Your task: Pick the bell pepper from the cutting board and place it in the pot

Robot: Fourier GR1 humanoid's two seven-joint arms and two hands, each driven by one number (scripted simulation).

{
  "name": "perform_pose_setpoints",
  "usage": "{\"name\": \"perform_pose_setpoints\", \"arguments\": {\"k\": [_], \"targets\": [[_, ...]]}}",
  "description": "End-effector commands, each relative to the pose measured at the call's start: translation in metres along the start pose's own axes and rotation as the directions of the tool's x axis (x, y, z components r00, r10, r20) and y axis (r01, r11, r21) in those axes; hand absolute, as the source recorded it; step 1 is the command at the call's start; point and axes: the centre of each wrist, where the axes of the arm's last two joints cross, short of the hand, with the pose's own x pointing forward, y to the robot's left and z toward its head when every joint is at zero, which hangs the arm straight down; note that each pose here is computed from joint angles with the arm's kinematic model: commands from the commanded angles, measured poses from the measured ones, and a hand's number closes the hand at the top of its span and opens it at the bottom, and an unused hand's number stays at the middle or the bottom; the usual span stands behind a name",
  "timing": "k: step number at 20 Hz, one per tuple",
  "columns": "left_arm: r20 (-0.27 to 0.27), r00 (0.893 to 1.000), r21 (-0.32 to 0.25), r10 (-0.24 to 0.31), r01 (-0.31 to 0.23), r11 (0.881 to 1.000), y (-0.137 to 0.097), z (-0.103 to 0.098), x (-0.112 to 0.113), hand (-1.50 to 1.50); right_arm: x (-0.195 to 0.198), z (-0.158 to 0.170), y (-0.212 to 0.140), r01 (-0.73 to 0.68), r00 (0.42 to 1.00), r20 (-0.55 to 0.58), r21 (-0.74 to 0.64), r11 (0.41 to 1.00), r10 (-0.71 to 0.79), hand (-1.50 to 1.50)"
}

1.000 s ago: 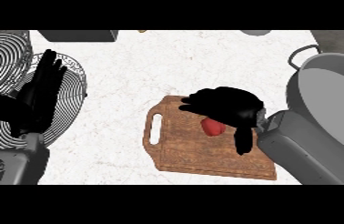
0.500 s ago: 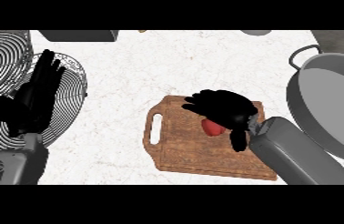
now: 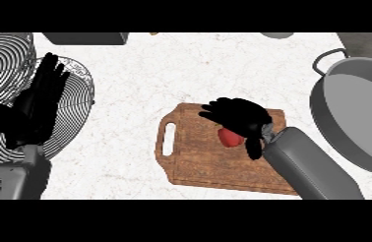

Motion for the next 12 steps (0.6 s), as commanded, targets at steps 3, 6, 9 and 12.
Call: {"name": "perform_pose_setpoints", "arguments": {"k": [3, 6, 9, 12], "targets": [[-0.012, 1.000, -0.006, 0.005, -0.005, 1.000, -0.009, 0.013, -0.009, 0.00, -0.022, -0.005, 0.017, 0.003, 0.999, -0.046, 0.015, 1.000, -0.002, -1.50], [0.007, 1.000, -0.008, -0.012, 0.012, 1.000, -0.005, -0.008, -0.005, 0.00, -0.009, -0.024, 0.026, 0.004, 1.000, 0.003, 0.032, 0.999, -0.004, -1.50], [0.017, 1.000, 0.013, 0.004, -0.004, 1.000, -0.003, -0.006, -0.004, 0.00, -0.021, -0.024, 0.016, -0.142, 0.986, 0.090, 0.040, 0.989, 0.138, 1.50], [0.000, 1.000, -0.002, 0.000, 0.000, 1.000, -0.007, 0.014, 0.005, 0.00, -0.025, -0.018, 0.036, -0.128, 0.986, 0.103, -0.003, 0.992, 0.128, 1.50]]}}
